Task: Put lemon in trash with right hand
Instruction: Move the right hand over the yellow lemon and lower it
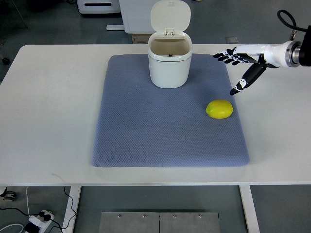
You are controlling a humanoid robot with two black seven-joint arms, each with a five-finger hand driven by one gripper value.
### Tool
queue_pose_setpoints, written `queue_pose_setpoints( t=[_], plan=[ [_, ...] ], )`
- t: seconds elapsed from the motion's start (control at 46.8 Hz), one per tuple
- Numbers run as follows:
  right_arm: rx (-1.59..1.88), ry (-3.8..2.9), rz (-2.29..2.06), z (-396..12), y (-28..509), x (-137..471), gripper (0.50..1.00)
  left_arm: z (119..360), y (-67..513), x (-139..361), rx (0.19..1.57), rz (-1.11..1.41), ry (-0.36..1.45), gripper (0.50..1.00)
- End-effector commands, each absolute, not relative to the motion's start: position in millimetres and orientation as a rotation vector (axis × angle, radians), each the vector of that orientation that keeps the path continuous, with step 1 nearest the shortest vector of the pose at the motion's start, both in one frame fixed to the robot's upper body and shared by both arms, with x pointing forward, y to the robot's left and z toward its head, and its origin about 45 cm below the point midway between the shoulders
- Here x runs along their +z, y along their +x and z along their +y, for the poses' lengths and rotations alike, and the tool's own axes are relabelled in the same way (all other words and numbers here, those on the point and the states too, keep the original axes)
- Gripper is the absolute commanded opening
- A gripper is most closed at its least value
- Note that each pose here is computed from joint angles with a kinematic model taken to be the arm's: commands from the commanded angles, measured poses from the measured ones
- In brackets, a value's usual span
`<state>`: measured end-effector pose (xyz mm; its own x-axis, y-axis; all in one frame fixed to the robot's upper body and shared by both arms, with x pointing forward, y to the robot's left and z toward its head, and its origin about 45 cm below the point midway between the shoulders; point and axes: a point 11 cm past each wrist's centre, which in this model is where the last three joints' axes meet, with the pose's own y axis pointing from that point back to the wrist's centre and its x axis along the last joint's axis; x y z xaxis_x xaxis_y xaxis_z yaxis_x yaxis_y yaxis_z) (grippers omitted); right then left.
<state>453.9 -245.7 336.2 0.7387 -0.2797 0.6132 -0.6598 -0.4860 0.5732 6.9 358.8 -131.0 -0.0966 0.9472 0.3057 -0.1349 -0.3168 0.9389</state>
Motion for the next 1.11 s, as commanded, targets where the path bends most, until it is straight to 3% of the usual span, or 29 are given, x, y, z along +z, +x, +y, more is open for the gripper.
queue_pose_setpoints(
  t=[0.0,0.427,1.089],
  plan=[
    [0.553,2.083,-0.713,-245,455,337,1.0,358,7,-131,1.562,0.984,1.284,1.0],
    [0.606,1.953,-0.615,-252,451,315,1.0,359,7,-131,1.563,0.983,1.285,1.0],
    [0.747,1.82,-0.43,-213,448,303,1.0,358,7,-131,1.562,0.984,1.284,1.0]
  ],
)
